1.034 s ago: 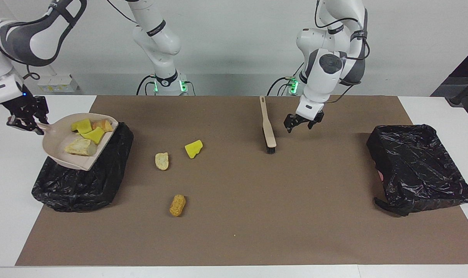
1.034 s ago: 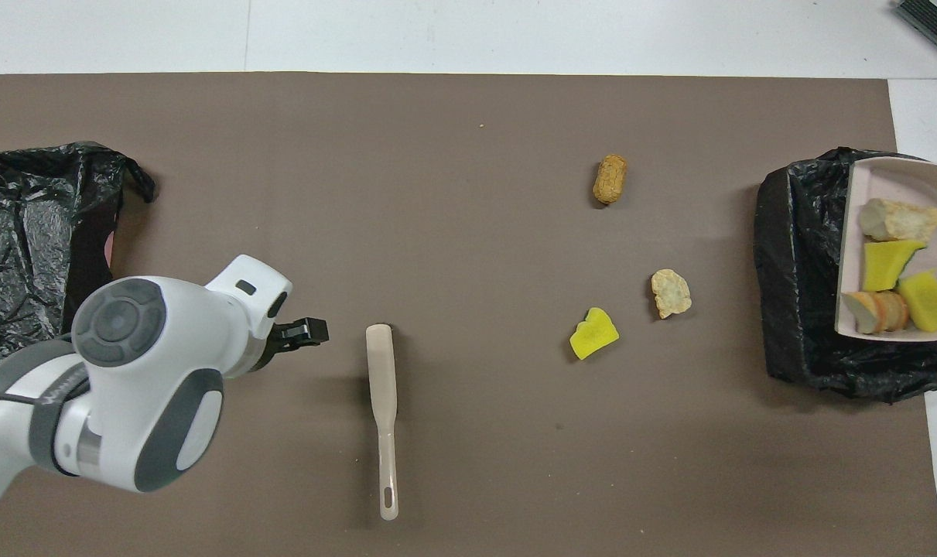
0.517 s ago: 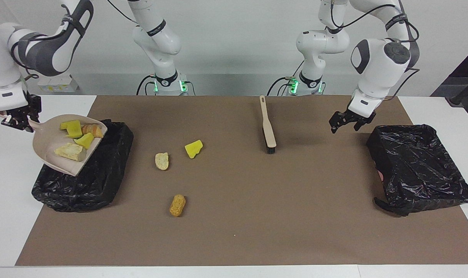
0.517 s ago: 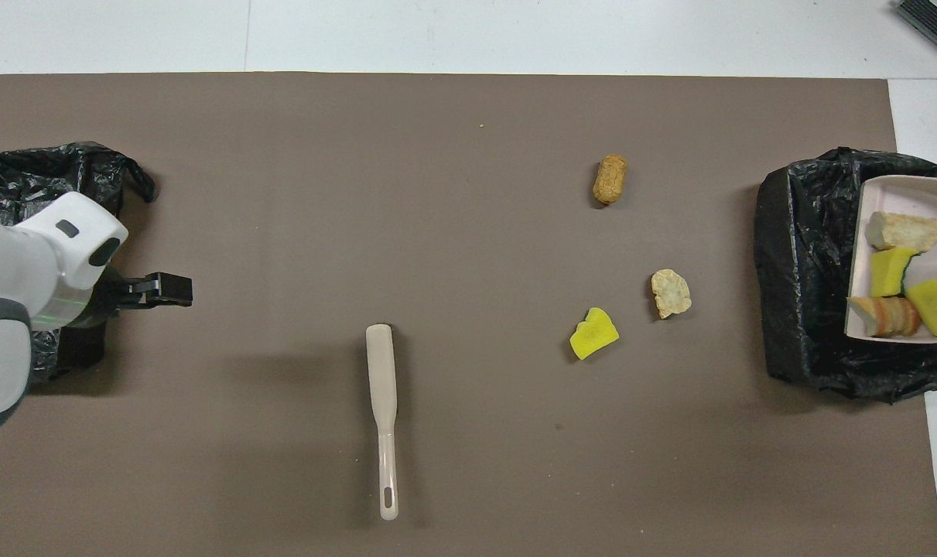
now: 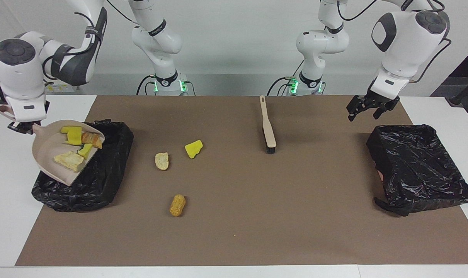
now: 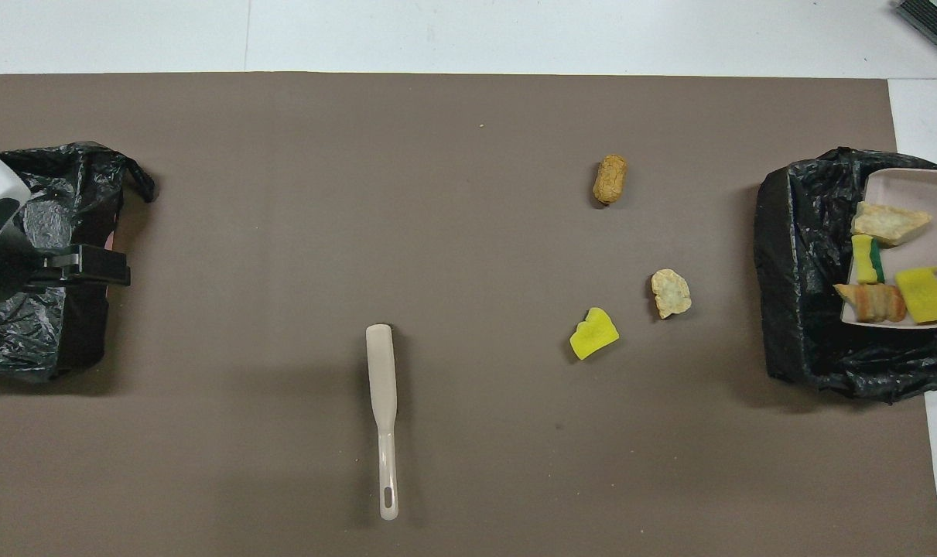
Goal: Sweep and dump trash in bin
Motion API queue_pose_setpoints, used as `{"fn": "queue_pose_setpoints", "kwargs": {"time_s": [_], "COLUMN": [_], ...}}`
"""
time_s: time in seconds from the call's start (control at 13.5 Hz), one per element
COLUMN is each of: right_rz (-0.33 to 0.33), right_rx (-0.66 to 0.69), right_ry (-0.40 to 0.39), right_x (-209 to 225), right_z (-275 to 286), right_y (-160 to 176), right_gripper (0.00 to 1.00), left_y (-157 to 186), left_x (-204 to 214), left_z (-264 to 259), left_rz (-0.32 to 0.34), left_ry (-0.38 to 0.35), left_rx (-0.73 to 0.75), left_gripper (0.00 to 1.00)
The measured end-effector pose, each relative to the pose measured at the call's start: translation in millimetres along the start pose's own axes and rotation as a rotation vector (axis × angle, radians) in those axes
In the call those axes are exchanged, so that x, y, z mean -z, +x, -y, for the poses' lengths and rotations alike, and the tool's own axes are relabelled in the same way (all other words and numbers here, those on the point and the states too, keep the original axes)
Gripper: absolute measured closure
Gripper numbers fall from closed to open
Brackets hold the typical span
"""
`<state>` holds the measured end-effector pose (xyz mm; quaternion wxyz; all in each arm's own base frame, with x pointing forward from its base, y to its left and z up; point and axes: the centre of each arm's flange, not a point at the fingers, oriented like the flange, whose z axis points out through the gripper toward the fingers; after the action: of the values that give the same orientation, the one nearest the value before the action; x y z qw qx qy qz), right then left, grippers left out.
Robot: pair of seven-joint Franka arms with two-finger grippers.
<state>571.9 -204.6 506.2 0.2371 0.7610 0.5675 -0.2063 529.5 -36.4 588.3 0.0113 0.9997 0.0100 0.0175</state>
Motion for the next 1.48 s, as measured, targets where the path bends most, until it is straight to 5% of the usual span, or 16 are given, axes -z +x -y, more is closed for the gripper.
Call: {"fn": "queue_pose_setpoints", "kwargs": {"time_s": [0.3,0.66,0.96,1.48], "right_rz": [0.204,0.366,0.405,0.376], "right_rx": [-0.018,0.021,0.007,-0.025], "right_ry": [-0.034,-0.090,-0.109,-0.139], "right_x": [37,68,83,115], "right_z": [13,16,15,10], "right_y": [32,42,27,21], "right_gripper": [0.68,0.68,0.68,0.68], "left_y": [-9,-18,-18,-22], "left_x": [36,52,55,56], "left_z": [0,-1,-1,-4], "left_rz": [0.008,-0.008,-0.015,0.000], "left_ry": [0.001,0.001,0.000,0.002], "left_rx": [-0.012,-0.015,-0.016,-0.023], "left_gripper": [0.00,0.00,0.00,0.00]}}
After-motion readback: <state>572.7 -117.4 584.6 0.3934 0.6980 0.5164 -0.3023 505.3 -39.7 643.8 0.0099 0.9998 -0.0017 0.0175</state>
